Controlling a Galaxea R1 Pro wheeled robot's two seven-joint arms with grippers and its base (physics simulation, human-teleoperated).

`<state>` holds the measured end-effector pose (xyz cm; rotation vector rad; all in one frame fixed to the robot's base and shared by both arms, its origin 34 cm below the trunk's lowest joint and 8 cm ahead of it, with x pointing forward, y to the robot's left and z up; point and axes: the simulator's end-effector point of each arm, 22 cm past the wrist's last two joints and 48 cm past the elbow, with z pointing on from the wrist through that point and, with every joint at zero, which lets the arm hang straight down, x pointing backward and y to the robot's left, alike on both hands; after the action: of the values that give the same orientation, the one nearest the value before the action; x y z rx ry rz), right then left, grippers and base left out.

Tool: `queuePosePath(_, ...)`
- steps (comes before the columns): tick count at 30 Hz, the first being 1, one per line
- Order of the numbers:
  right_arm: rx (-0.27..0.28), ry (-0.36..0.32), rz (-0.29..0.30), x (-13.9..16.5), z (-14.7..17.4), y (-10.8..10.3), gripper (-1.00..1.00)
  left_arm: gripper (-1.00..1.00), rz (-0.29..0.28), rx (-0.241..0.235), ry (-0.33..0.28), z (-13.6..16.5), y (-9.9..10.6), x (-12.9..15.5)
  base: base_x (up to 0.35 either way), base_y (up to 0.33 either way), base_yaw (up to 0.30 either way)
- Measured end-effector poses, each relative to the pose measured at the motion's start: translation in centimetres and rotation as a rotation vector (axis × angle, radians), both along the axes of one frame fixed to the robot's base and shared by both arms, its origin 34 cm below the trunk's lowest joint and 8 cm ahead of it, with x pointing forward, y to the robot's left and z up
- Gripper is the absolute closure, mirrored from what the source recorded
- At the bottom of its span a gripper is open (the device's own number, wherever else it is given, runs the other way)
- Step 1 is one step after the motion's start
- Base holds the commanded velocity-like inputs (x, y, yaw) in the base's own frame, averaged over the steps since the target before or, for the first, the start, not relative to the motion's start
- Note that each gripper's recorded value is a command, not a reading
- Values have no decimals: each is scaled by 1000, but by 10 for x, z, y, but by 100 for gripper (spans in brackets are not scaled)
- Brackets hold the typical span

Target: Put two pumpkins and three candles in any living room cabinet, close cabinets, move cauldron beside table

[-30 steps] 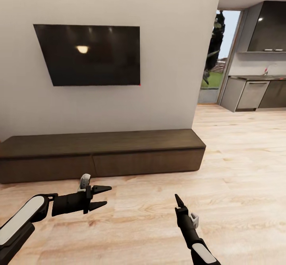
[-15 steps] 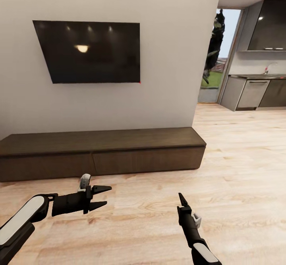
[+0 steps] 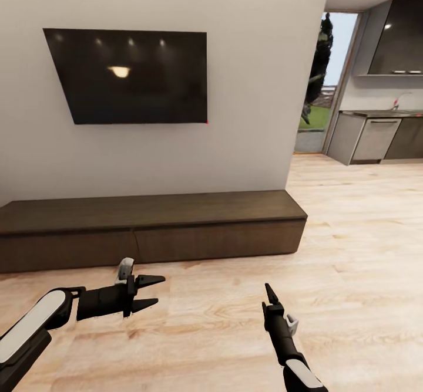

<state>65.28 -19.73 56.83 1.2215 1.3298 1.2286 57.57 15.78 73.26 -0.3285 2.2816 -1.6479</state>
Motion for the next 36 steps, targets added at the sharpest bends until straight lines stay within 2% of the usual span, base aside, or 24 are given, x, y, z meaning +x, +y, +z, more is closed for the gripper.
queuePosePath(6,0,-2,0,0,1,0,-100,-100,1,0,9,-4,0,-2,323,0,0)
queuePosePath(15,-33,44,-2,4,-8,-9,-100,-100,-5,-2,17,-7,-3,-5,260,0,0)
queuePosePath(19,-50,80,-3,23,-5,-11,-100,-100,-17,-1,24,-9,-7,-9,39,0,0)
queuePosePath(25,-74,60,-13,47,14,-15,-100,-100,-21,0,29,-11,-8,-10,73,0,0)
queuePosePath(28,-98,71,-29,59,20,-20,-100,-100,-17,2,34,-13,-7,-10,266,0,0)
queuePosePath(36,-128,60,-27,79,36,-23,-100,-100,-14,-44,49,-7,-9,-11,140,0,0)
